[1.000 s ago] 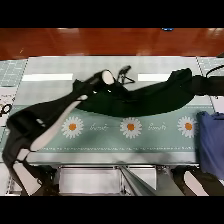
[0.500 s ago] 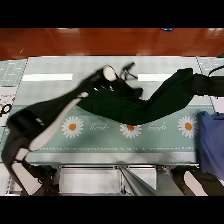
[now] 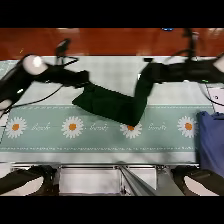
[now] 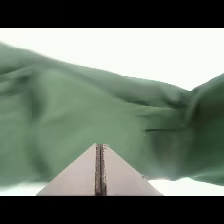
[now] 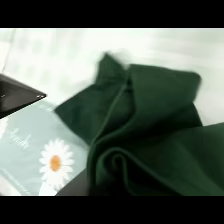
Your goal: Fold the shirts.
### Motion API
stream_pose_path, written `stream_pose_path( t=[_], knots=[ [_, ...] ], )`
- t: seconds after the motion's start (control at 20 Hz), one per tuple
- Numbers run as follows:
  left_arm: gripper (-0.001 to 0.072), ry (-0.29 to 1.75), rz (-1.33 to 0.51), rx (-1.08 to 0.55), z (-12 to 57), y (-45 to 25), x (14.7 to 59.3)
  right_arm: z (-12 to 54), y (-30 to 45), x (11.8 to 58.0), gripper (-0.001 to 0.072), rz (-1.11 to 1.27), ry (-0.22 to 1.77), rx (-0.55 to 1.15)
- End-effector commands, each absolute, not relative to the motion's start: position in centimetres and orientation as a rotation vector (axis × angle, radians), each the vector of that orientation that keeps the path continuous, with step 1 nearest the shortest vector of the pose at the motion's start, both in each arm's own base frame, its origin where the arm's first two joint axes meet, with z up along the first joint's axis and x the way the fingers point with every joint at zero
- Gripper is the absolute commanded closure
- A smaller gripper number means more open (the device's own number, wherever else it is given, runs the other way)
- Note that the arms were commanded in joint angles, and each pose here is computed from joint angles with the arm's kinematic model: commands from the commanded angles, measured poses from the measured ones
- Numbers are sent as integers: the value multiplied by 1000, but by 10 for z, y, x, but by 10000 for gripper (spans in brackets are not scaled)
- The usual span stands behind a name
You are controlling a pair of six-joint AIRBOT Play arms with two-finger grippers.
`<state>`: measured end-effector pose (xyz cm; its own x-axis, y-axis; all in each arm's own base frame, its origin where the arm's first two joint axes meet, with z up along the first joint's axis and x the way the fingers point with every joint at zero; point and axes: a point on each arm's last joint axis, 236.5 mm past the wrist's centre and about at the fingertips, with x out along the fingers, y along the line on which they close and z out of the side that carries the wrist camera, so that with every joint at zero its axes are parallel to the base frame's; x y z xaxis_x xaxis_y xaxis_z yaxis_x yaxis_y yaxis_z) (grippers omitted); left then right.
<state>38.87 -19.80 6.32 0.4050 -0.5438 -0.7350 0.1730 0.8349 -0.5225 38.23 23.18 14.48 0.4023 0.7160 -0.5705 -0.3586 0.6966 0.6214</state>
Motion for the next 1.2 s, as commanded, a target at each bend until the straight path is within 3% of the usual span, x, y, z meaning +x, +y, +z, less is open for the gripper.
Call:
stream_pose_path(
  t=[0.0, 0.2, 0.6, 0.65, 0.7, 0.75, 0.95, 1.05, 1.15],
  knots=[
    [692, 1027, -359, -434, 54, -146, 352, 118, 323, 401, 687, 833, 983, 407],
    [692, 1025, -363, -450, 52, -145, 332, 78, 387, 418, 687, 891, 1047, 415],
    [692, 1004, -350, -458, 51, -143, 339, 24, 449, 424, 686, 949, 1147, 523],
    [692, 1008, -349, -458, 50, -143, 339, 18, 453, 423, 632, 947, 1155, 530],
    [692, 1012, -348, -459, 48, -143, 339, 12, 454, 422, 433, 943, 1163, 531],
    [692, 1019, -346, -459, 45, -144, 340, 9, 454, 421, 289, 942, 1170, 527],
    [692, 1013, -306, -429, 40, -126, 351, 27, 419, 428, 297, 941, 1214, 542],
    [692, 981, -251, -478, 68, -93, 359, 59, 363, 419, 297, 979, 1284, 510],
    [692, 879, -189, -502, 121, -51, 363, 89, 278, 405, 297, 928, 1334, 364]
  ],
)
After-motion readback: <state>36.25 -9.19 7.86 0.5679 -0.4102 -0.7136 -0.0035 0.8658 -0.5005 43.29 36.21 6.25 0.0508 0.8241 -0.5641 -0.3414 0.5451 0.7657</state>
